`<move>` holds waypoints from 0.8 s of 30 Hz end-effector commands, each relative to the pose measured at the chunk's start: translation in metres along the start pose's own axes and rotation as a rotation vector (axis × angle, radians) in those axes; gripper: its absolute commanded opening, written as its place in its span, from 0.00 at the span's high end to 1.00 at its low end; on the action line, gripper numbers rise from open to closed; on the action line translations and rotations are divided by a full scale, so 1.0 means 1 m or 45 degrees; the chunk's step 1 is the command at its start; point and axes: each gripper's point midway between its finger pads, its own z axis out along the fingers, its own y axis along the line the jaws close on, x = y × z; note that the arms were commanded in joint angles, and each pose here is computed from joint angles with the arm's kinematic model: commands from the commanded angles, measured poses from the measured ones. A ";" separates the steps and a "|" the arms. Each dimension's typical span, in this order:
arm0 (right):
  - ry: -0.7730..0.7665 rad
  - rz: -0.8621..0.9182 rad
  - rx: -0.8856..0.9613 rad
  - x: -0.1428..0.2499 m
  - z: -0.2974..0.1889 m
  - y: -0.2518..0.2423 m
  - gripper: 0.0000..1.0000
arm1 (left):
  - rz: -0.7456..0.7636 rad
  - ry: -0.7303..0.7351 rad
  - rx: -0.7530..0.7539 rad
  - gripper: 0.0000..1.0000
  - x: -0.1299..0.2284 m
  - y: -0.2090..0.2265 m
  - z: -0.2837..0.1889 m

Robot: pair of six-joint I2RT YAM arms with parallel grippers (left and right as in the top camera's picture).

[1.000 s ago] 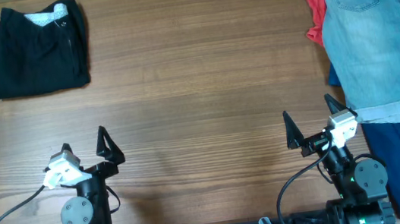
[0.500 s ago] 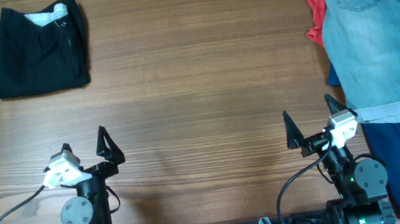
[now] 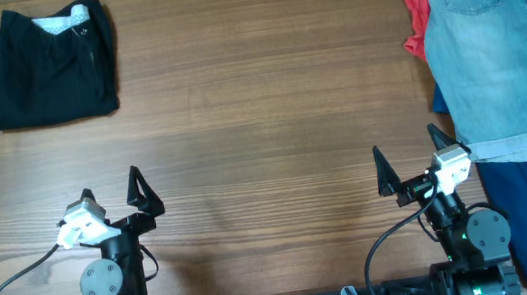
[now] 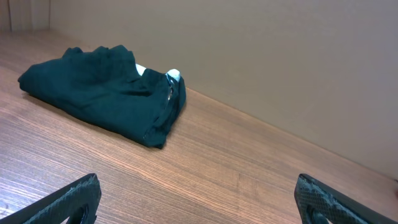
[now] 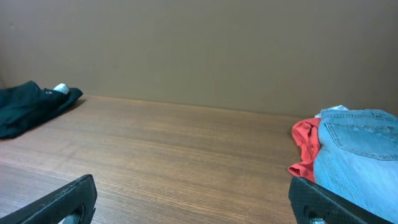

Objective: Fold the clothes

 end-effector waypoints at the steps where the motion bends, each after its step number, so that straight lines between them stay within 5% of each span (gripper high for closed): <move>1: -0.015 0.002 0.012 -0.002 0.000 -0.001 0.00 | 0.020 -0.006 -0.004 0.00 0.000 0.000 0.000; 24: 0.000 -0.113 0.079 0.000 -0.001 -0.010 0.00 | 0.020 -0.005 -0.004 0.00 0.000 0.000 0.000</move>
